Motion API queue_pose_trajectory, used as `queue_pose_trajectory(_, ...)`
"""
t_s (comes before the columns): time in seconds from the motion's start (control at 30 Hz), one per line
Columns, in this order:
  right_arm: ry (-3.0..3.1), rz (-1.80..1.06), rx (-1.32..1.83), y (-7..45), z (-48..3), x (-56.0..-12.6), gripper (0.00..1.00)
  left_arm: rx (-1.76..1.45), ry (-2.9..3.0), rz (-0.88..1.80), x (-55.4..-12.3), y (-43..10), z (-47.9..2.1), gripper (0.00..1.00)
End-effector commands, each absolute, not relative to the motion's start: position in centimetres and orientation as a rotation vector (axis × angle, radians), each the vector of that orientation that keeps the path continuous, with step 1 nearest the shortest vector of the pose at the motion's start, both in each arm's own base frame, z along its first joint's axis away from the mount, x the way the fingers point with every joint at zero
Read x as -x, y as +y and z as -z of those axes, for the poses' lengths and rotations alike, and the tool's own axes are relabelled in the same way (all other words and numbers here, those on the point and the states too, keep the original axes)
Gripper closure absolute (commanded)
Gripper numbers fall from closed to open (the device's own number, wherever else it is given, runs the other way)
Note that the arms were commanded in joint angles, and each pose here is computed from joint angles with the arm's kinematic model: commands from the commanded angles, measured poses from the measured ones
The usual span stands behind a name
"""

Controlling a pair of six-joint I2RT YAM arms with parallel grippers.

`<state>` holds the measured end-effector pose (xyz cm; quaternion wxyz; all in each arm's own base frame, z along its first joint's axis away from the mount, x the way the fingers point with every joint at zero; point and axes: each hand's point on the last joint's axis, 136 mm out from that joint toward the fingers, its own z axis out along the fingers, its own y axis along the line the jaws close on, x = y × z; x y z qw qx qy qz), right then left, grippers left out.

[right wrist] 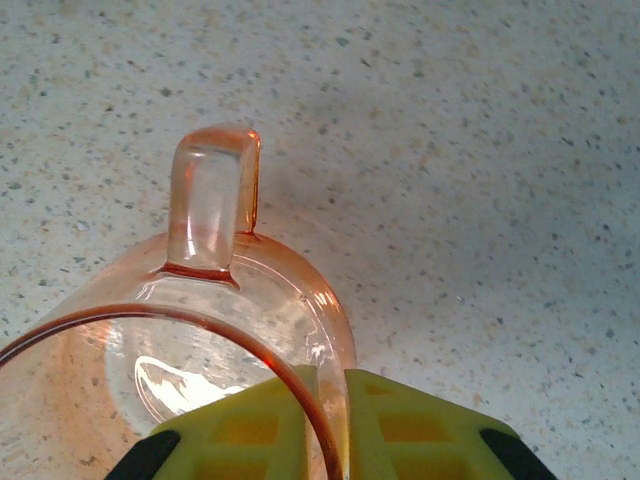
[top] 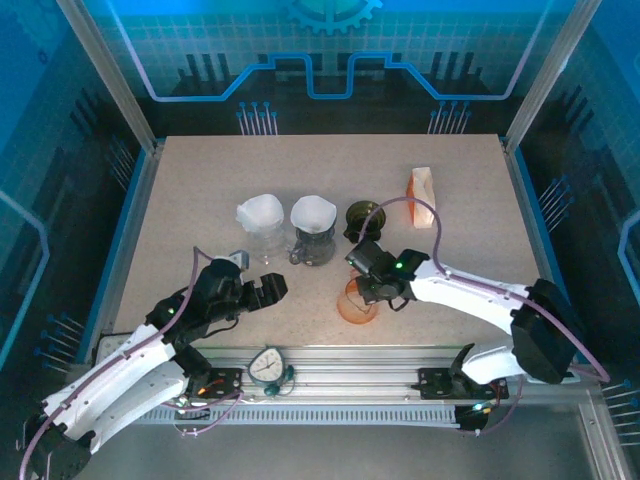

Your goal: Place the coffee filter in the dripper

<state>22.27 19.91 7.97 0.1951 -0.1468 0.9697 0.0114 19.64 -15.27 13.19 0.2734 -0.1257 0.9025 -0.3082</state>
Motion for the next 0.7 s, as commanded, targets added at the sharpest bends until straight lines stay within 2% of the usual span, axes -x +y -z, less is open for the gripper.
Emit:
queue_pose_trajectory(0.0, 2.686, 0.063, 0.474, 20.3, -8.5, -22.4, 0.83, 0.323, 2.440, 0.787, -19.3, -14.6, -12.4, 0.01)
queue_pose_trajectory(0.13, 2.678, 0.043, 0.496, 21.4, -8.2, -22.1, 0.78, 0.325, 2.443, 0.784, -19.3, -14.6, -12.3, 0.01)
queue_pose_trajectory(0.43, 2.592, -0.036, 0.364, 20.3, -11.7, -23.2, 0.57, 0.329, 2.442, 0.789, -19.3, -14.6, -12.4, 0.01)
queue_pose_trajectory(0.6, 2.508, -0.146, 0.142, 17.5, -15.2, -26.5, 0.43, 0.335, 2.432, 0.789, -19.5, -14.5, -12.7, 0.01)
queue_pose_trajectory(0.67, 2.489, -0.202, 0.046, 16.7, -15.8, -28.4, 0.40, 0.340, 2.429, 0.790, -19.5, -14.5, -12.7, 0.01)
